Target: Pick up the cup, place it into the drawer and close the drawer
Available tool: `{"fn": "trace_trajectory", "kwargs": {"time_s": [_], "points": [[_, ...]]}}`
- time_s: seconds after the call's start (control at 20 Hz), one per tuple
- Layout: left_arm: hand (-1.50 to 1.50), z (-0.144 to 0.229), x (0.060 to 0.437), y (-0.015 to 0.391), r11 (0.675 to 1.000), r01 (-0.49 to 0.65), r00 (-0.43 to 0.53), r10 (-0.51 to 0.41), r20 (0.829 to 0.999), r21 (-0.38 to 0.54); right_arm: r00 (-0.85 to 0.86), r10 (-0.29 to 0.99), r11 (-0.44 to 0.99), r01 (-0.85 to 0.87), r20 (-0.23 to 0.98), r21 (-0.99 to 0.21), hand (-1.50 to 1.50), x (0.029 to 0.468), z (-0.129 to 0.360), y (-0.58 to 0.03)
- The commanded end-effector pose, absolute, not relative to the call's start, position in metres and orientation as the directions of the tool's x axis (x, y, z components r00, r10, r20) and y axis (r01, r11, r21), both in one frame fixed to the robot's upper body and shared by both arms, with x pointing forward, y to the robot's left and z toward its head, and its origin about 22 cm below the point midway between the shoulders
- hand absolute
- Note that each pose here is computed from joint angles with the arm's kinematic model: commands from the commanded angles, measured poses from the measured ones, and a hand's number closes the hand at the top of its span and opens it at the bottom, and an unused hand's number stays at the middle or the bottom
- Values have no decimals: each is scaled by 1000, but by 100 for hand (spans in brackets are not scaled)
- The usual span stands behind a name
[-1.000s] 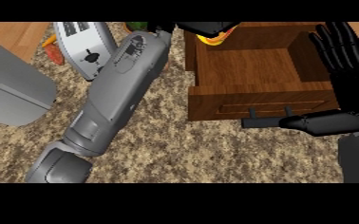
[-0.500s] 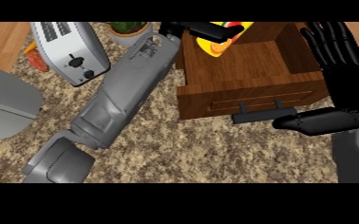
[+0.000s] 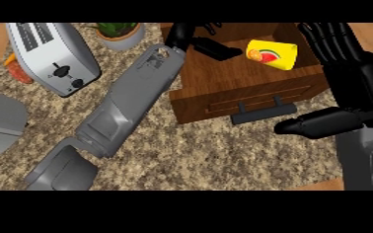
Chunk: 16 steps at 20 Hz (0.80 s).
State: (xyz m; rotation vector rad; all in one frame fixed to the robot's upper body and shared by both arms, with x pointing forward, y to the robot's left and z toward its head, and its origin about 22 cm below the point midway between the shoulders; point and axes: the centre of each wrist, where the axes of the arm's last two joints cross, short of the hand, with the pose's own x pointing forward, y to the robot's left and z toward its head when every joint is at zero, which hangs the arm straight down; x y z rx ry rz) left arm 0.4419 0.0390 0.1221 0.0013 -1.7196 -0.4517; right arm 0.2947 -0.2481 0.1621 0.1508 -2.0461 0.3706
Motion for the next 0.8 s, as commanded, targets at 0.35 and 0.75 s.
{"fn": "trace_trajectory", "kwargs": {"time_s": [0.35,0.75], "points": [[-150,127,436,37,955,298,-287,84,954,6,-442,-155,725,-659,884,-202,150,303,166,-196],[-150,130,440,39,979,191,-336,134,932,-72,-367,242,491,-752,898,-440,150,284,146,-221]]}}
